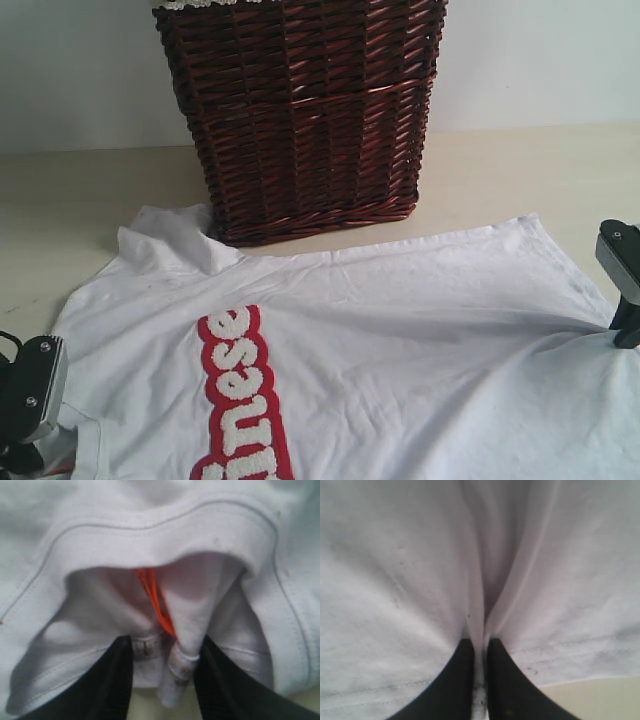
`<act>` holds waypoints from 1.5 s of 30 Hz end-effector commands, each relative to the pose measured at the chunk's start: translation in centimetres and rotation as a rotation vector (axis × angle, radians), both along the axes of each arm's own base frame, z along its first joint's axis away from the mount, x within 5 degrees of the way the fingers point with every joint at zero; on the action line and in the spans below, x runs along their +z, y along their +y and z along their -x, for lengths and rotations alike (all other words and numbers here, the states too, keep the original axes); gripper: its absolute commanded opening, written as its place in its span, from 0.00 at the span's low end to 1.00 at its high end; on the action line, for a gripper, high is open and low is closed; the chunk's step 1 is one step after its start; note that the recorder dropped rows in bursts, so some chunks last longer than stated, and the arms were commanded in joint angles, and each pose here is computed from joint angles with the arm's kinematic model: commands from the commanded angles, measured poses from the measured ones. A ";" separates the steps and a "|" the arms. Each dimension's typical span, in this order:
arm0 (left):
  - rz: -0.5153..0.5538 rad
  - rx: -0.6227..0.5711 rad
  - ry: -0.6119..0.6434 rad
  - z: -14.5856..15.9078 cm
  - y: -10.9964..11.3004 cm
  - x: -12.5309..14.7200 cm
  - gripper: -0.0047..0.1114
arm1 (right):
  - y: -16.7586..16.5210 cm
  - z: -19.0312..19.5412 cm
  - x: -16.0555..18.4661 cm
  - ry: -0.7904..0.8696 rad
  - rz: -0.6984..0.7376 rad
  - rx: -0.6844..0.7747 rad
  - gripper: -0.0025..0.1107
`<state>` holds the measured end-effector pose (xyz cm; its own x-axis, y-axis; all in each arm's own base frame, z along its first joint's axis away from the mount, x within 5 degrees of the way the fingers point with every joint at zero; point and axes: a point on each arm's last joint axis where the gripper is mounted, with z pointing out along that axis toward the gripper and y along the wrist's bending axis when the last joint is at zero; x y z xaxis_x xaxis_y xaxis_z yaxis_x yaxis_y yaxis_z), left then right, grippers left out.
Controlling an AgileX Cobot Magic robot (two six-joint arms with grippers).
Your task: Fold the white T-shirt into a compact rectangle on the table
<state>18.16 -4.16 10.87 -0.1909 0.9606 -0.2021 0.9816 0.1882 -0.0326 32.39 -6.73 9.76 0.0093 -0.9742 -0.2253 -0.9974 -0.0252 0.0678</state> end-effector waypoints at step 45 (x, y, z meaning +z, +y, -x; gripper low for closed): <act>-0.039 -0.071 0.116 1.6 0.4 -1.5 0.04 | 0.3 1.2 -3.5 0.096 -0.019 -0.095 0.02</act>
